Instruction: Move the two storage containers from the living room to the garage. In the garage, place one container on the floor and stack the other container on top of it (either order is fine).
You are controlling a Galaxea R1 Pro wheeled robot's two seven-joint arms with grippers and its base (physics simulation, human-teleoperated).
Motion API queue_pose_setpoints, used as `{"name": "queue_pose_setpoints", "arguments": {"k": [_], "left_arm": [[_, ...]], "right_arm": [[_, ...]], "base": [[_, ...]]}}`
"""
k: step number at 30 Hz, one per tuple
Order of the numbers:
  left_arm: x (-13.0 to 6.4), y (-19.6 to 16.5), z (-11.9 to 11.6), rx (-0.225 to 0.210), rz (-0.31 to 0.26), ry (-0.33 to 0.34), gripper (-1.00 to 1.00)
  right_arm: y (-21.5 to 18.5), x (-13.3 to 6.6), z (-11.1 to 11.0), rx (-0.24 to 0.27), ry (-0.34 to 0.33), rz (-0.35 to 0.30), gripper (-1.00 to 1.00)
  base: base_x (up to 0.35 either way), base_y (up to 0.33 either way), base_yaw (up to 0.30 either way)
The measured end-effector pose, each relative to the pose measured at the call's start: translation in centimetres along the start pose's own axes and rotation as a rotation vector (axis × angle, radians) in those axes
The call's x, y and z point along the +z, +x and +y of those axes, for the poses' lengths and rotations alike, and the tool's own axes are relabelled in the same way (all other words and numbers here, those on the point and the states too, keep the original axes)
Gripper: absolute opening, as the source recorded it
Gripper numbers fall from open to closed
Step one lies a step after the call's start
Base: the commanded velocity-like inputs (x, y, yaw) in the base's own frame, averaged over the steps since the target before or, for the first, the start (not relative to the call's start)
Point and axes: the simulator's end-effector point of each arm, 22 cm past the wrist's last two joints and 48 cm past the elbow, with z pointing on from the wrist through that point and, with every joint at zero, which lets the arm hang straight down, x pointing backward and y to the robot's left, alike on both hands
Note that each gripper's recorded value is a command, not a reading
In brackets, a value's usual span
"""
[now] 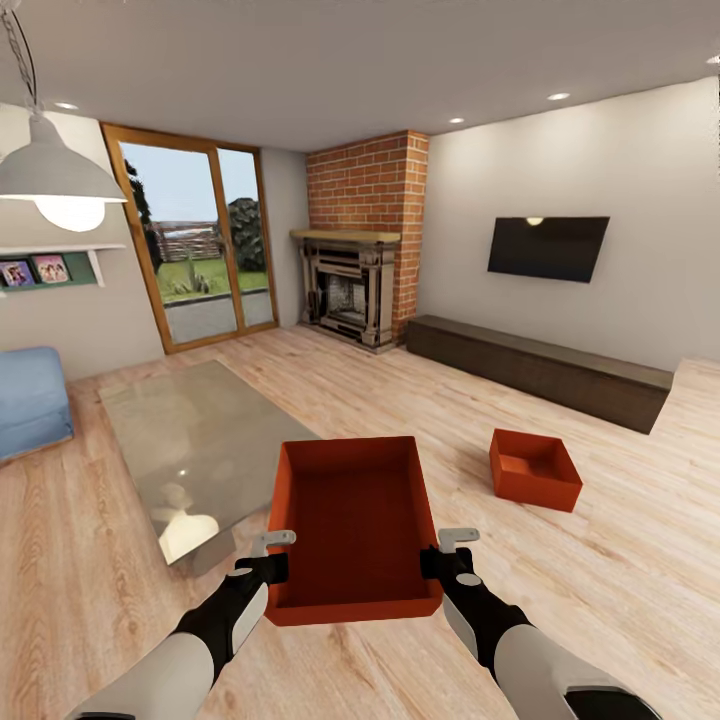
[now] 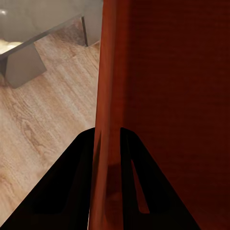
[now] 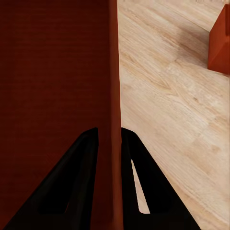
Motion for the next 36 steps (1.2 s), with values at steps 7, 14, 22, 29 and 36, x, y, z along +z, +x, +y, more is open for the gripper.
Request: {"name": "queue_pose_setpoints", "arguments": {"k": [7, 14, 22, 29, 36], "left_arm": [[-0.3, -0.6, -0.1, -0.001, -0.011, 0.001, -1.0], [-0.6, -1.1, -0.1, -0.001, -0.022, 0.002, -1.0], [-1.0, -1.8, -0.1, -0.002, -0.035, 0.003, -1.0], [-1.4, -2.4, -0.2, -0.003, -0.046, 0.004, -1.0], [-1.7, -2.9, -0.2, -0.004, -0.057, 0.005, -1.0]], "right_arm": [[-0.6, -0.3, -0.1, 0.0, 0.0, -0.011, -1.0], [-1.2, -0.5, -0.1, 0.0, 0.001, -0.022, -1.0], [-2.0, -0.8, -0.1, 0.0, 0.002, -0.035, -1.0], [-2.6, -1.1, -0.1, 0.0, 0.002, -0.046, -1.0], [-3.2, -1.4, -0.2, 0.0, 0.003, -0.057, -1.0]], "base": [[0.0, 0.0, 0.0], [0.0, 0.0, 0.0], [0.0, 0.0, 0.0], [0.0, 0.0, 0.0], [0.0, 0.0, 0.0]]}}
